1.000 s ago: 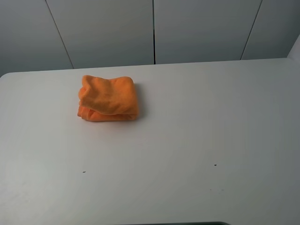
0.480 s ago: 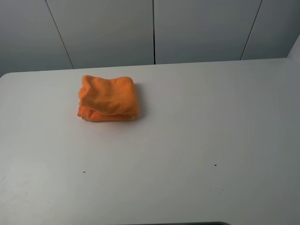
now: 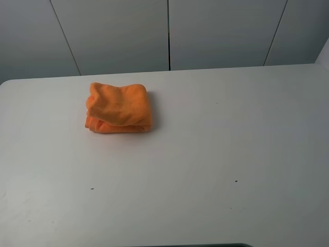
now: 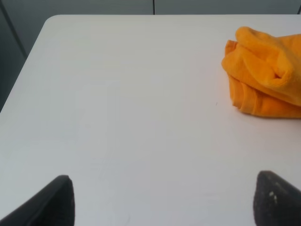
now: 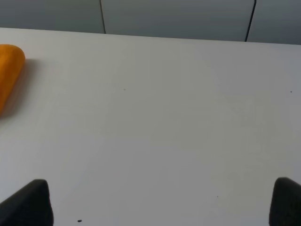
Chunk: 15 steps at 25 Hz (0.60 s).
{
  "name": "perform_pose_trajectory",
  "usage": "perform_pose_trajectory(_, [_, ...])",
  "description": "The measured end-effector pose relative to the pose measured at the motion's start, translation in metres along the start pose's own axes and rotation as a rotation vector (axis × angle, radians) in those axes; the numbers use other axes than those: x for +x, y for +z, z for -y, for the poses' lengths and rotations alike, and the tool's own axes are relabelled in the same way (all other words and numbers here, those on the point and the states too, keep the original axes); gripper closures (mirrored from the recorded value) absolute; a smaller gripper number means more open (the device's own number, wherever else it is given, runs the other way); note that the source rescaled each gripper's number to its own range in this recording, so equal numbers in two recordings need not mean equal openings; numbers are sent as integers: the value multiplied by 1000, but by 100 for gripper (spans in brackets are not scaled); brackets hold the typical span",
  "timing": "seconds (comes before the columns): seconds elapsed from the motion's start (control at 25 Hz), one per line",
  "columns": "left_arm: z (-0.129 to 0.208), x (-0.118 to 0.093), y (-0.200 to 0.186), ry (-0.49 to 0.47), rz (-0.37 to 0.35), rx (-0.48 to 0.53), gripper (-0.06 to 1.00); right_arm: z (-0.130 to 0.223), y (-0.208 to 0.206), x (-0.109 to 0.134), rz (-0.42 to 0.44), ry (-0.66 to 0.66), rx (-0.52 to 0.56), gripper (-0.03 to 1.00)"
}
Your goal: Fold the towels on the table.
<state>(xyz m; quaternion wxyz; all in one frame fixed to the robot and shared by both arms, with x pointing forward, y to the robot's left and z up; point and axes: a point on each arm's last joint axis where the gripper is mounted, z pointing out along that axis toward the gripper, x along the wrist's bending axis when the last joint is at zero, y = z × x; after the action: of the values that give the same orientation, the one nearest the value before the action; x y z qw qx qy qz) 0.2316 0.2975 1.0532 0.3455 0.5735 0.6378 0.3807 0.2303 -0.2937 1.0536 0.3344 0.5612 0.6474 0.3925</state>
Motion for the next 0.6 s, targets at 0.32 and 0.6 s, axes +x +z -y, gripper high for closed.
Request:
perform_pose_trajectory(0.32, [0,0,0,-2,0,0,-4,0,0,0,0,-1,0,-3])
perform_pose_trajectory(0.6, [0,0,0,-2,0,0,-4,0,0,0,0,-1,0,-3])
